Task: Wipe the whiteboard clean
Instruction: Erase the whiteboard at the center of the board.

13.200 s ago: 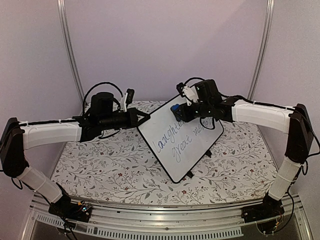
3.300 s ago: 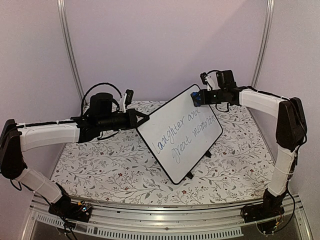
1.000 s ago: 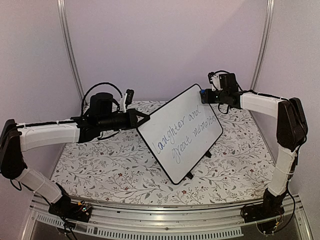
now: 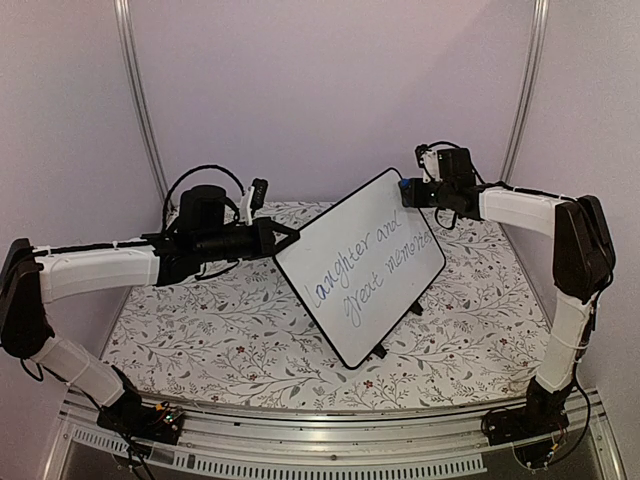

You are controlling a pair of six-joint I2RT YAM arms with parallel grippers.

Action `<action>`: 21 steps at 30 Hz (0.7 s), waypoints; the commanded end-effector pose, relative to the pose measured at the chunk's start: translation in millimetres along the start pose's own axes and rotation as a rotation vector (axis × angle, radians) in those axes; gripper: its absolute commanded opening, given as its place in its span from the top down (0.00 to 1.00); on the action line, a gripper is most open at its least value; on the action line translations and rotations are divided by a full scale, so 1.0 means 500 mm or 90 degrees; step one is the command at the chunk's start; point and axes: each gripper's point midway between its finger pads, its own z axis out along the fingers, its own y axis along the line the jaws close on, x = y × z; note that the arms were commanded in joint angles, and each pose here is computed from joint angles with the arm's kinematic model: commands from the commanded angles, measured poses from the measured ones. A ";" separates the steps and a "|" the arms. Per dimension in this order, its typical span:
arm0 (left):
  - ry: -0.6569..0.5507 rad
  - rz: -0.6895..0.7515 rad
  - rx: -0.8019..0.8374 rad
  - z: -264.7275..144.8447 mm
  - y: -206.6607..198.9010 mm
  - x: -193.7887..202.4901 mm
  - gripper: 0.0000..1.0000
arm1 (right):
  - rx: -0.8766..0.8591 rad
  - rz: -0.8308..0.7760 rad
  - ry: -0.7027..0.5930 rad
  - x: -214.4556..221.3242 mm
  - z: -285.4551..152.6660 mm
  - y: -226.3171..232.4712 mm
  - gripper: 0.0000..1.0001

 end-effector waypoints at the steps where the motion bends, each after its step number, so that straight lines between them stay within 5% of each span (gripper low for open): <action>1: 0.068 0.063 0.134 0.002 -0.109 0.052 1.00 | -0.045 -0.008 0.023 0.033 0.006 0.052 0.83; 21: 0.076 0.056 0.135 0.008 -0.102 0.060 1.00 | -0.111 -0.078 0.029 0.062 -0.038 0.216 0.83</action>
